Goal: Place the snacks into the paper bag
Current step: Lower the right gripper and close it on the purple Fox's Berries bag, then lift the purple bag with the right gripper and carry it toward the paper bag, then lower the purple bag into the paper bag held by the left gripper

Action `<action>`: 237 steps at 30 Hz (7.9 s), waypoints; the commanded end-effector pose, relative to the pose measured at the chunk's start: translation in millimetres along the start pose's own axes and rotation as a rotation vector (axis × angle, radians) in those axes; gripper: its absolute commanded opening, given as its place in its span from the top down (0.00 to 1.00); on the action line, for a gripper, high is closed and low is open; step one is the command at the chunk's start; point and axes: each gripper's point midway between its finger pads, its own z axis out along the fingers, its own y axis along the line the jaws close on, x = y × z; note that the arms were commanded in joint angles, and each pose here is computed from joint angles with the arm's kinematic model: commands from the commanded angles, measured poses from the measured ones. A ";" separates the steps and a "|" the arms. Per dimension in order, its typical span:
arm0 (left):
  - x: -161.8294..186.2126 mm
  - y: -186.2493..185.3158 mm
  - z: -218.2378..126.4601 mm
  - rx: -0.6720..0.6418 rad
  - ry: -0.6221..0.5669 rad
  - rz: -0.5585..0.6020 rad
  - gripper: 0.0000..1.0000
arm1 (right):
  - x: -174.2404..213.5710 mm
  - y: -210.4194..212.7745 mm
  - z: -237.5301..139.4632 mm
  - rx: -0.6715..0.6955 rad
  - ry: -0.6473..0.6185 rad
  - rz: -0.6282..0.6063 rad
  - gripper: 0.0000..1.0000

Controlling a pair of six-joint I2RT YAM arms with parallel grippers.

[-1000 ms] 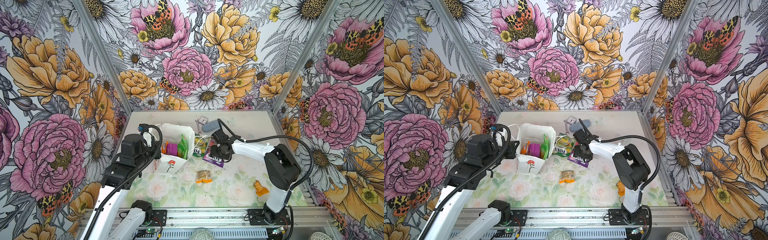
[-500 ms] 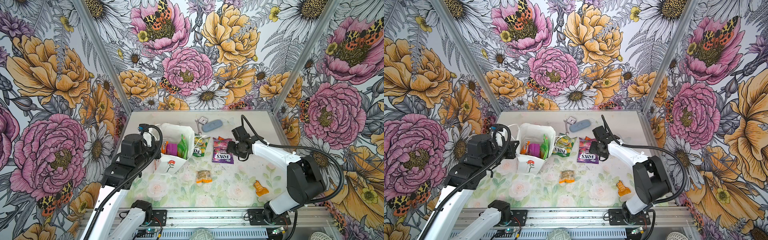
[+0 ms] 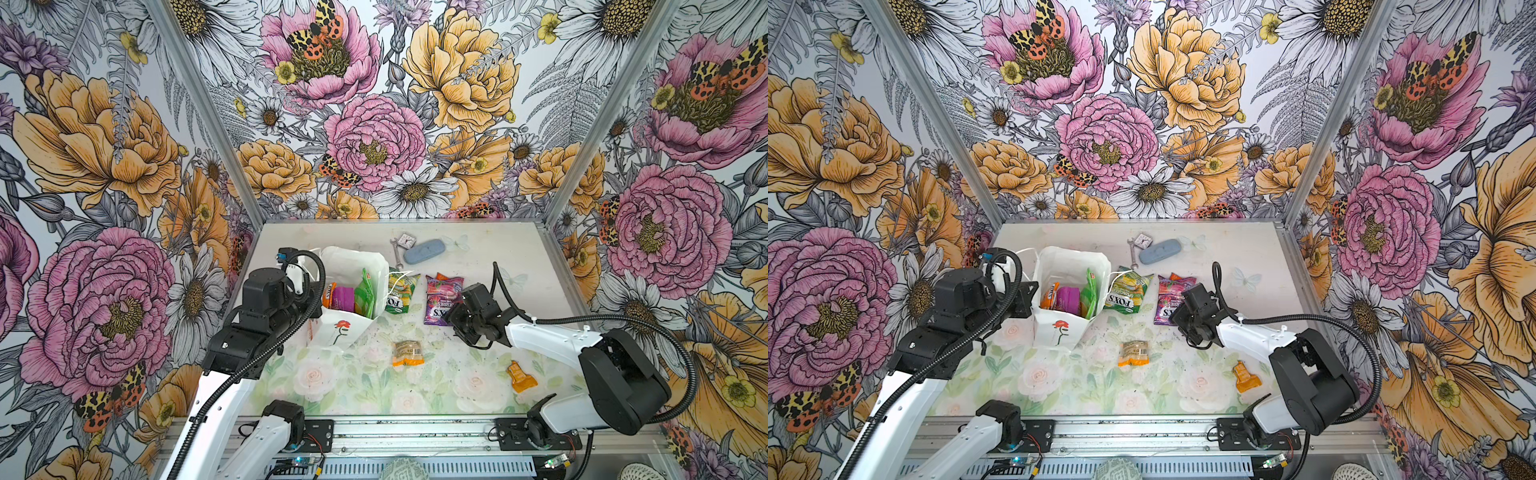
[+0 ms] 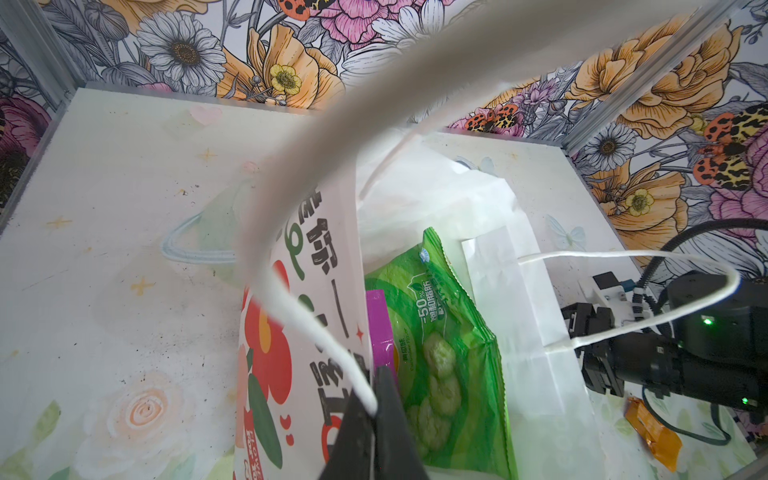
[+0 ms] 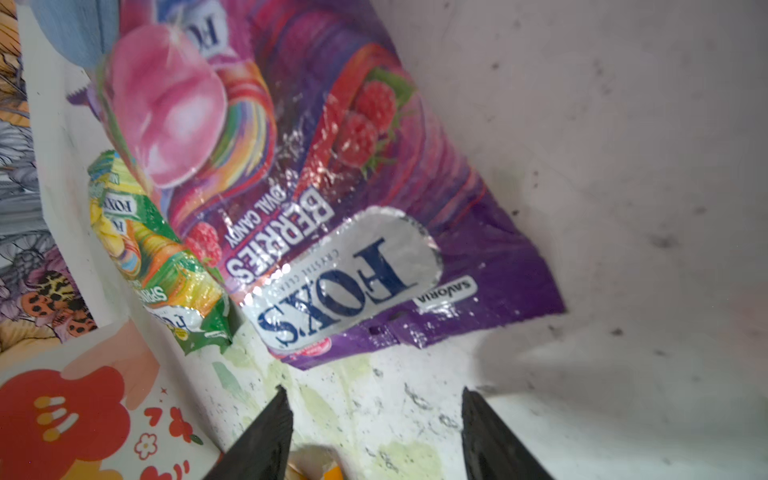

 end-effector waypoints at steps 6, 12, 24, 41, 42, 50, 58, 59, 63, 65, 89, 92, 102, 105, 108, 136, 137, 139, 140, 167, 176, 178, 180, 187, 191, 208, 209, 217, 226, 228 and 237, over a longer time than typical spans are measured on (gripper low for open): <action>-32.2 -12.4 -13.8 0.043 -0.147 0.033 0.94 | -39.1 -11.8 24.4 0.032 -0.152 0.143 0.40; -32.7 -12.5 -15.0 0.044 -0.152 0.032 0.94 | -57.6 -28.2 46.2 0.042 -0.159 0.213 0.55; -32.3 -12.2 -14.0 0.042 -0.148 0.034 0.94 | -92.7 -10.8 40.1 -0.056 -0.192 0.186 0.65; -32.7 -12.4 -14.6 0.043 -0.150 0.034 0.93 | -82.5 41.4 7.0 -0.044 -0.228 -0.046 0.45; -32.3 -12.9 -14.4 0.045 -0.149 0.035 0.93 | -89.0 40.8 2.9 -0.029 -0.242 -0.080 0.44; -32.1 -14.1 -15.4 0.050 -0.150 0.036 0.93 | -138.5 37.2 -16.5 0.092 -0.244 -0.441 0.45; -31.8 -13.7 -13.8 0.047 -0.146 0.038 0.92 | -139.9 32.7 18.0 0.056 -0.030 -0.607 0.44; -31.8 -13.3 -13.5 0.045 -0.146 0.038 0.92 | -138.5 34.1 21.2 0.037 -0.009 -0.618 0.44; -31.5 -12.6 -12.5 0.041 -0.143 0.037 0.92 | -136.8 35.6 26.3 0.020 0.014 -0.647 0.30; -32.1 -12.5 -13.1 0.042 -0.146 0.036 0.92 | -136.4 34.9 29.5 0.022 0.021 -0.649 0.29; -30.9 -12.7 -11.6 0.043 -0.140 0.036 0.92 | -113.9 22.8 47.4 0.036 0.078 -0.611 0.96; -31.3 -12.0 -11.7 0.039 -0.141 0.037 0.92 | -115.2 33.0 30.4 0.009 0.038 -0.613 1.00; -30.8 -11.4 -9.8 0.037 -0.136 0.034 0.92 | -117.7 64.5 -31.4 -0.090 -0.100 -0.560 1.00; -30.5 -11.9 -9.4 0.040 -0.134 0.036 0.92 | -117.4 78.0 -52.0 -0.138 -0.136 -0.554 1.00; -30.1 -12.5 -8.9 0.044 -0.131 0.035 0.92 | -117.2 92.4 -73.9 -0.188 -0.173 -0.549 1.00; -25.6 -19.7 -3.5 0.084 -0.100 0.036 0.92 | -49.8 281.5 -287.5 -0.612 -0.393 -0.823 1.00; -25.7 -20.1 -3.7 0.086 -0.100 0.037 0.92 | -43.8 288.3 -292.6 -0.626 -0.392 -0.839 1.00; -25.9 -19.8 -3.7 0.085 -0.100 0.036 0.92 | -32.7 299.8 -301.2 -0.639 -0.391 -0.880 1.00; -26.3 -19.8 -4.5 0.084 -0.103 0.037 0.92 | -24.9 306.5 -305.8 -0.651 -0.381 -0.909 1.00; -25.6 -29.0 -8.5 0.128 -0.105 0.049 0.92 | 145.1 334.5 -263.7 -0.697 -0.084 -1.361 1.00; -27.5 -36.0 -16.2 0.167 -0.124 0.056 0.92 | 156.3 320.7 -227.4 -0.612 -0.032 -1.398 1.00; -27.7 -38.3 -17.7 0.180 -0.126 0.060 0.92 | 157.2 317.5 -220.3 -0.592 -0.028 -1.403 1.00; -27.9 -40.6 -19.2 0.192 -0.129 0.062 0.92 | 153.9 314.8 -214.7 -0.562 -0.043 -1.405 1.00; -27.5 -43.2 -20.0 0.206 -0.130 0.067 0.92 | 164.5 311.8 -189.0 -0.505 -0.042 -1.460 1.00; -27.3 -43.3 -19.5 0.206 -0.128 0.067 0.92 | 171.5 315.0 -180.2 -0.505 -0.031 -1.470 1.00; -27.7 -40.1 -19.5 0.187 -0.133 0.064 0.92 | 212.0 314.0 -140.0 -0.599 0.040 -1.524 1.00; -27.9 -40.2 -19.6 0.188 -0.133 0.065 0.92 | 212.5 311.5 -136.2 -0.605 0.050 -1.523 1.00; -27.7 -39.8 -19.0 0.186 -0.132 0.065 0.92 | 200.6 292.4 -112.1 -0.576 0.103 -1.435 1.00; -28.9 -37.4 -20.0 0.171 -0.140 0.064 0.92 | 207.6 303.3 -126.5 -0.640 0.098 -1.422 1.00; -28.7 -35.9 -19.5 0.164 -0.141 0.063 0.92 | 205.3 301.5 -133.1 -0.641 0.088 -1.421 1.00; -30.2 -28.3 -18.5 0.123 -0.149 0.057 0.92 | 195.9 259.2 -150.9 -0.548 0.127 -1.398 1.00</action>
